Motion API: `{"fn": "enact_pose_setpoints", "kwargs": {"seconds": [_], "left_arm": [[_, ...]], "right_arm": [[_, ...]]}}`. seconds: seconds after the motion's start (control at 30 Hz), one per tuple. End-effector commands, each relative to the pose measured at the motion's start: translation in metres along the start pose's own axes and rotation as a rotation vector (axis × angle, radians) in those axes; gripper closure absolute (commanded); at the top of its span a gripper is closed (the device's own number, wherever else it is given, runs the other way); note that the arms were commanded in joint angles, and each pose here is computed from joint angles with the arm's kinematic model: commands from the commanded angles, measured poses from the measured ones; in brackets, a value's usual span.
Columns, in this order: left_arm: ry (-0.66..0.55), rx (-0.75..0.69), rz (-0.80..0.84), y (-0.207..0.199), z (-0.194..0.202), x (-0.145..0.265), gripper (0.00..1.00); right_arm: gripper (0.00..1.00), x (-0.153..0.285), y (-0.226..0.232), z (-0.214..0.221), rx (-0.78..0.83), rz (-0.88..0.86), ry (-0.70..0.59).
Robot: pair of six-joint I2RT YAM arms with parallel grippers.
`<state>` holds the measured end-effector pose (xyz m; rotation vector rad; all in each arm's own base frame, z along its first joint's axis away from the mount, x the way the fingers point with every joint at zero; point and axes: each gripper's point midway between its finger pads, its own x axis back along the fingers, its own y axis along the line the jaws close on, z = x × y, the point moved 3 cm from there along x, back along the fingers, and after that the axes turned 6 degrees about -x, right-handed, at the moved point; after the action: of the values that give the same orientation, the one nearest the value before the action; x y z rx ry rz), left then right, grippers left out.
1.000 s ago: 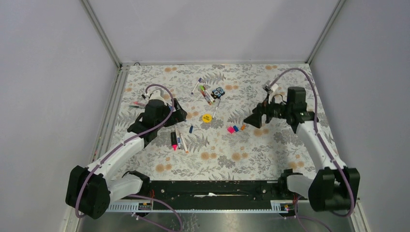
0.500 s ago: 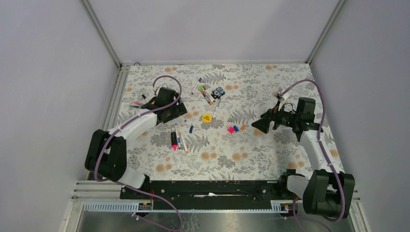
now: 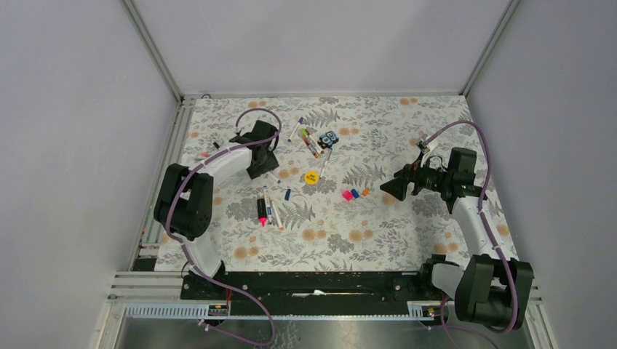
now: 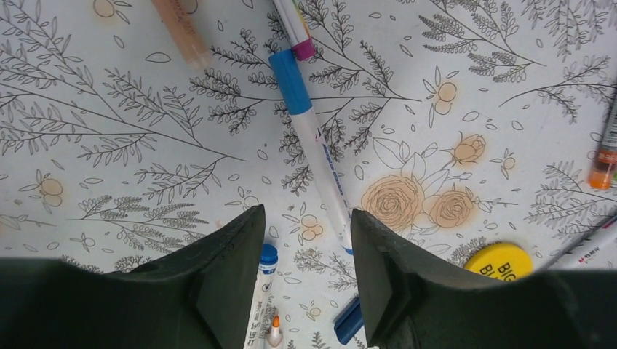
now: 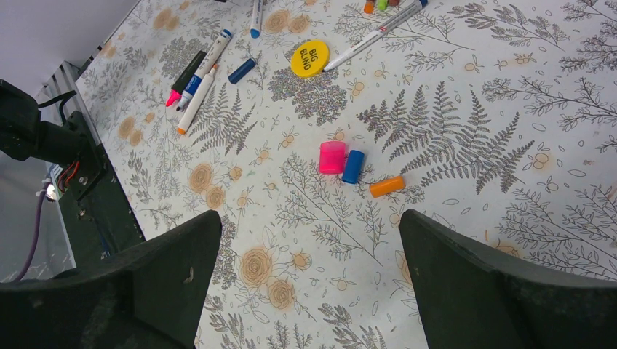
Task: Open the pen caps
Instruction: Pick up the pen from the center of the board.
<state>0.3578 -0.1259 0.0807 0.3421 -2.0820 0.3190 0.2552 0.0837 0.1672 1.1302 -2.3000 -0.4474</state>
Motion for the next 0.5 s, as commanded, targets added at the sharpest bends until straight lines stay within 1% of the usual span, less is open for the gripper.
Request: {"fn": "enact_pose_setpoints", "kwargs": {"seconds": [0.0,0.17,0.47], "left_arm": [[-0.022,-0.007,-0.007,-0.007,-0.015,-0.003,0.48],[-0.005,-0.026,0.001,-0.012,-0.013,-0.013,0.52],[0.011,-0.046,-0.009,-0.014,-0.01,-0.024,0.54]], "right_arm": [[0.0,0.002,0.0,-0.007,0.052,-0.006,-0.027],[0.0,0.002,-0.001,-0.007,0.047,-0.003,-0.027],[0.0,0.003,-0.002,-0.007,0.044,-0.004,-0.028]]}}
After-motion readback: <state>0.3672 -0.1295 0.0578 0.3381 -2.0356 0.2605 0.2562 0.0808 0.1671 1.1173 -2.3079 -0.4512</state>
